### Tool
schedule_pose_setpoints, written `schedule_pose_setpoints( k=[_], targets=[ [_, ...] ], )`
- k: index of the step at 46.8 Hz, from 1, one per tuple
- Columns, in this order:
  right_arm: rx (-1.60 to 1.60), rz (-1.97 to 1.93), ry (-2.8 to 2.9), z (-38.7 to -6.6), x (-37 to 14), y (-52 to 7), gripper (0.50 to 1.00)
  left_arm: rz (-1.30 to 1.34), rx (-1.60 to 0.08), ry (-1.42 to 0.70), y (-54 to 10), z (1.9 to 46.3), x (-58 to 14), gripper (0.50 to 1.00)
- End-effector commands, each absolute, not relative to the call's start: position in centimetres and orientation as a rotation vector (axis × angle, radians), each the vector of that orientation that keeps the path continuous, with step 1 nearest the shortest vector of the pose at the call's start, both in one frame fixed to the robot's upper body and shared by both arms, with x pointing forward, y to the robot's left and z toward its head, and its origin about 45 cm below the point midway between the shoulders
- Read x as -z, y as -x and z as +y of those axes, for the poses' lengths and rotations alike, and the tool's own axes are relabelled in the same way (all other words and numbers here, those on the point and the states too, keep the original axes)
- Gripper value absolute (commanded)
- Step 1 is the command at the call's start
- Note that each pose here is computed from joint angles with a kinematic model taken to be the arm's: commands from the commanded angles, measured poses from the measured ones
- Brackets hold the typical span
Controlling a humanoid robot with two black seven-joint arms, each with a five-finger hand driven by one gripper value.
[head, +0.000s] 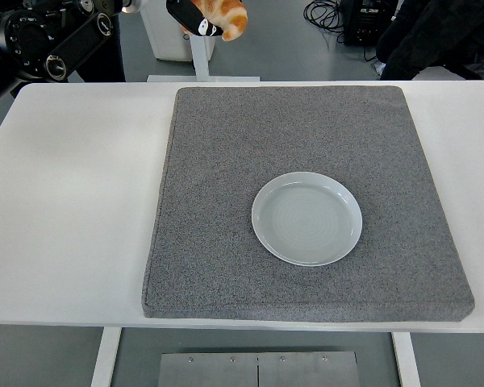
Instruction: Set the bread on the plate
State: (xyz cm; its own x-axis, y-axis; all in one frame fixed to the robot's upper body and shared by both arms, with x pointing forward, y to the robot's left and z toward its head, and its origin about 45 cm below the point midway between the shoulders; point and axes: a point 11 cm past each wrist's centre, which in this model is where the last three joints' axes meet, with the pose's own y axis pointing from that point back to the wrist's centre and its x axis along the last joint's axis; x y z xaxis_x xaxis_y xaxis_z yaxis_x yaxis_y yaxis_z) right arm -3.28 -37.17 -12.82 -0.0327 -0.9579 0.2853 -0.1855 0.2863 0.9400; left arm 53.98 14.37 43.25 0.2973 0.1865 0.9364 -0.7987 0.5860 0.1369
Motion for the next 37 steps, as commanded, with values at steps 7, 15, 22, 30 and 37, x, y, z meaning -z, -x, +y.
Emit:
schedule_pose_setpoints(
  k=[7,15,22,30,37],
  targets=[
    [0.898,-1.473,-1.119,-37.2,12.8,3.3,1.000,-1.110,-0.655,-0.630,-52.8,11.0,-44.3,0.500],
    [0.898,-1.473,-1.119,-37.2,12.8,3.3,1.000,-1.125,-0.591,-0.590,-51.7,7.1,-43.7,0.500],
    [0.899,-1.475,-1.118,-37.2,12.8,3.3,1.000,-1.137,-0.551,-0.560,-50.7,3.8,-43.0,0.500],
    [0.898,-1.473,-1.119,-37.2,12.8,3.3,1.000,-1.157,-0.547,-0.537,-50.3,2.6,-43.5,0.500],
    [0.898,-1.473,-1.119,-37.2,12.8,3.3,1.000,-1.170,-0.539,-0.521,-49.9,2.0,-43.5,0.500]
  ],
)
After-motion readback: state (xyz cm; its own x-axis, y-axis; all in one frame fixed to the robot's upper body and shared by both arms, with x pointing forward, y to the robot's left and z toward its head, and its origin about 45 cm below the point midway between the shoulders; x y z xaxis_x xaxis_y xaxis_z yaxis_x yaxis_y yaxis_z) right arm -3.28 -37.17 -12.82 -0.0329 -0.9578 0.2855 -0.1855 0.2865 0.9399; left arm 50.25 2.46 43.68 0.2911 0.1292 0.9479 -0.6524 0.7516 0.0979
